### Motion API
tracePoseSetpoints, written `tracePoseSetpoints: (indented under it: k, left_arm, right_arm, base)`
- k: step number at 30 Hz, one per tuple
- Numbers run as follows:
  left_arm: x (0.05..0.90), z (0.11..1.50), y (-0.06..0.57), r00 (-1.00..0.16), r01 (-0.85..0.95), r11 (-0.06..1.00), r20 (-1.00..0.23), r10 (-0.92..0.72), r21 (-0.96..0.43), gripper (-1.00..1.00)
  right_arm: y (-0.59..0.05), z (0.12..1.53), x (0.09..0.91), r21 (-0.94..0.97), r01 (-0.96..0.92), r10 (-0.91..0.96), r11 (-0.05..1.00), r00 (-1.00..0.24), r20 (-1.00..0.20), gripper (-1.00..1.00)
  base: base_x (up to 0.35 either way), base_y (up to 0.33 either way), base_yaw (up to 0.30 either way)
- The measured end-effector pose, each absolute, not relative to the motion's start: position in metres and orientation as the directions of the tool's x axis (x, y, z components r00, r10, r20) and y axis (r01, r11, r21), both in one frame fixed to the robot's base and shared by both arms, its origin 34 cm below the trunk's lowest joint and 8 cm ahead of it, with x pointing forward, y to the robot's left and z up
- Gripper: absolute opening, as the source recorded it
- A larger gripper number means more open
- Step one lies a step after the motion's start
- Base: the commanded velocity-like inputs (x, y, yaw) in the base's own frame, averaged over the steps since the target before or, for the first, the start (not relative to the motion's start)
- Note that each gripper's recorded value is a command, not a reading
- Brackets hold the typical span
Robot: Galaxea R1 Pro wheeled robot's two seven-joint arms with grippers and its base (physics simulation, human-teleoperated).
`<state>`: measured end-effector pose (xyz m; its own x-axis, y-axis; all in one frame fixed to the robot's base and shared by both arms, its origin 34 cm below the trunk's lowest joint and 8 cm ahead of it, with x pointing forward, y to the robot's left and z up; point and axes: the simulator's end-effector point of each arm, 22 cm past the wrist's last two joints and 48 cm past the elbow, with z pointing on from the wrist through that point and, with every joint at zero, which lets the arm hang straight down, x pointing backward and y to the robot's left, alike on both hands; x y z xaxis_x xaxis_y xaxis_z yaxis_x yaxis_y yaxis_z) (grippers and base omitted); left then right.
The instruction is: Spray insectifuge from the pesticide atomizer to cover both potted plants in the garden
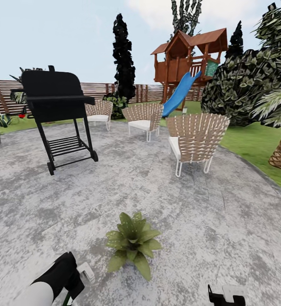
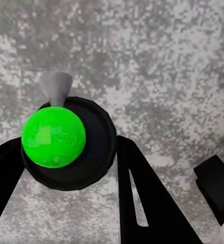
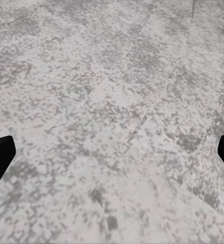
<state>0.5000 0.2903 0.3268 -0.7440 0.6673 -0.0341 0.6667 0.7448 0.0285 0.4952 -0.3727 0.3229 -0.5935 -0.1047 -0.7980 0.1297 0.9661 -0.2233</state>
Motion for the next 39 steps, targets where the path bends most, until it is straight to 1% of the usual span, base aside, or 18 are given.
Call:
tracePoseSetpoints:
  k: [3, 7, 14, 19, 27, 31, 33, 39]
  left_arm:
    - [0.5001, 0.3268, 0.2894, -0.744, 0.667, 0.745, -0.036, 0.668, 0.027, -1.0]
    - [0.5, 0.3268, 0.2892, -0.743, 0.668, 0.744, -0.036, 0.668, 0.027, -1.0]
    - [0.4994, 0.3266, 0.2892, -0.744, 0.667, 0.745, -0.034, 0.667, 0.026, -1.0]
    - [0.4999, 0.3268, 0.2882, -0.744, 0.667, 0.745, -0.036, 0.667, 0.026, -1.0]
    - [0.4997, 0.3267, 0.2869, -0.743, 0.668, 0.744, -0.037, 0.668, 0.025, -1.0]
    - [0.4996, 0.3264, 0.2867, -0.742, 0.669, 0.743, -0.036, 0.669, 0.025, -1.0]
    - [0.4996, 0.3264, 0.2868, -0.742, 0.669, 0.743, -0.036, 0.669, 0.024, -1.0]
    - [0.5001, 0.3267, 0.2851, -0.742, 0.668, 0.743, -0.039, 0.669, 0.023, -1.0]
  right_arm:
    - [-0.3724, 0.3228, 0.4952, -0.223, 0.13, -0.104, 0.966, -0.594, -0.798, 1.0]
    - [-0.3722, 0.3228, 0.4953, -0.223, 0.13, -0.104, 0.966, -0.594, -0.798, 1.0]
    - [-0.3722, 0.3227, 0.4952, -0.223, 0.129, -0.104, 0.966, -0.594, -0.798, 1.0]
    - [-0.3723, 0.3228, 0.4952, -0.223, 0.129, -0.104, 0.966, -0.594, -0.798, 1.0]
    - [-0.3734, 0.3232, 0.4952, -0.224, 0.13, -0.105, 0.966, -0.593, -0.798, 1.0]
    - [-0.3729, 0.323, 0.4952, -0.224, 0.13, -0.105, 0.966, -0.593, -0.798, 1.0]
    - [-0.3728, 0.3229, 0.4952, -0.223, 0.13, -0.105, 0.966, -0.594, -0.798, 1.0]
    - [-0.3722, 0.3227, 0.4952, -0.223, 0.129, -0.104, 0.966, -0.594, -0.798, 1.0]
  base:
    - [0.0, -0.268, 0.069]
    - [0.0, -0.224, 0.228]
    - [0.0, -0.019, 0.254]
    - [0.041, -0.038, 0.033]
    - [0.18, -0.202, 0.001]
    - [0.067, -0.257, 0.018]
    - [0.009, -0.228, 0.167]
    - [0.001, -0.022, 0.268]
